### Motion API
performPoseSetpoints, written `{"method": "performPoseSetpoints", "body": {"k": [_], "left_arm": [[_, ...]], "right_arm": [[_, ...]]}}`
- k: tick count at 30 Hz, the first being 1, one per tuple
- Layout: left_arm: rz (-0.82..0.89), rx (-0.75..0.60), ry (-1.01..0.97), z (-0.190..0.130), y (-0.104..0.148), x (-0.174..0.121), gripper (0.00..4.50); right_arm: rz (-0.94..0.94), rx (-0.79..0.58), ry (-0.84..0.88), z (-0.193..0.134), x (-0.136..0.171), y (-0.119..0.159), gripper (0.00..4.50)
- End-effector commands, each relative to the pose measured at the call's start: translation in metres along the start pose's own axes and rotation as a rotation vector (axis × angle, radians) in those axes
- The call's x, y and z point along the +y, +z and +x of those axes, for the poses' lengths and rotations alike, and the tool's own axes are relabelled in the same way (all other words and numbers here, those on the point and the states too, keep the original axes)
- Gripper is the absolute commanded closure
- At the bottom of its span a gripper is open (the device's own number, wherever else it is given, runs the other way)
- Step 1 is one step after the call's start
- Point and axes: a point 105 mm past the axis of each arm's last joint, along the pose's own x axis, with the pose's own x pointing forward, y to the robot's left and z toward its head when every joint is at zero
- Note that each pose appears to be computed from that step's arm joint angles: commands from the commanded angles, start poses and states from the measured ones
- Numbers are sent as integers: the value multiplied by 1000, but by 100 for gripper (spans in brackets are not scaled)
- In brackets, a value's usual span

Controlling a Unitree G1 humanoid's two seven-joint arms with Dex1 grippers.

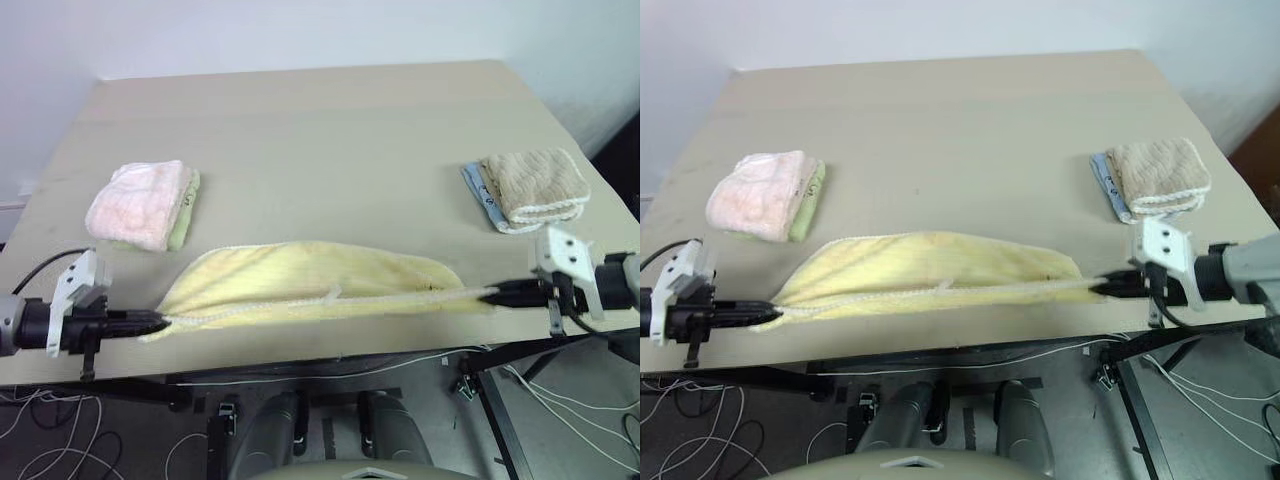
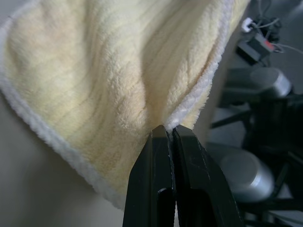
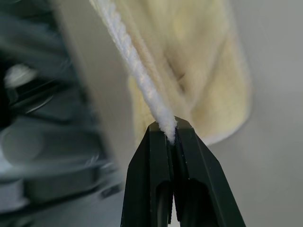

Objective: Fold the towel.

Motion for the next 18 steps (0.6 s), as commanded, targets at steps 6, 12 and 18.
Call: {"method": "performPoseSetpoints", "body": {"k": [6,12,18], "left_arm": [[22,5,20,-1,3,-7,448],[48,-23,45,3,3,6,448],[58,-70,84,0,10,26,448]], "right_arm": [[-29,31,43,-14,23,2,450],[-47,51,72,-16,28,-7,450],[-18,5,-26,-19,7,-9,450]]}}
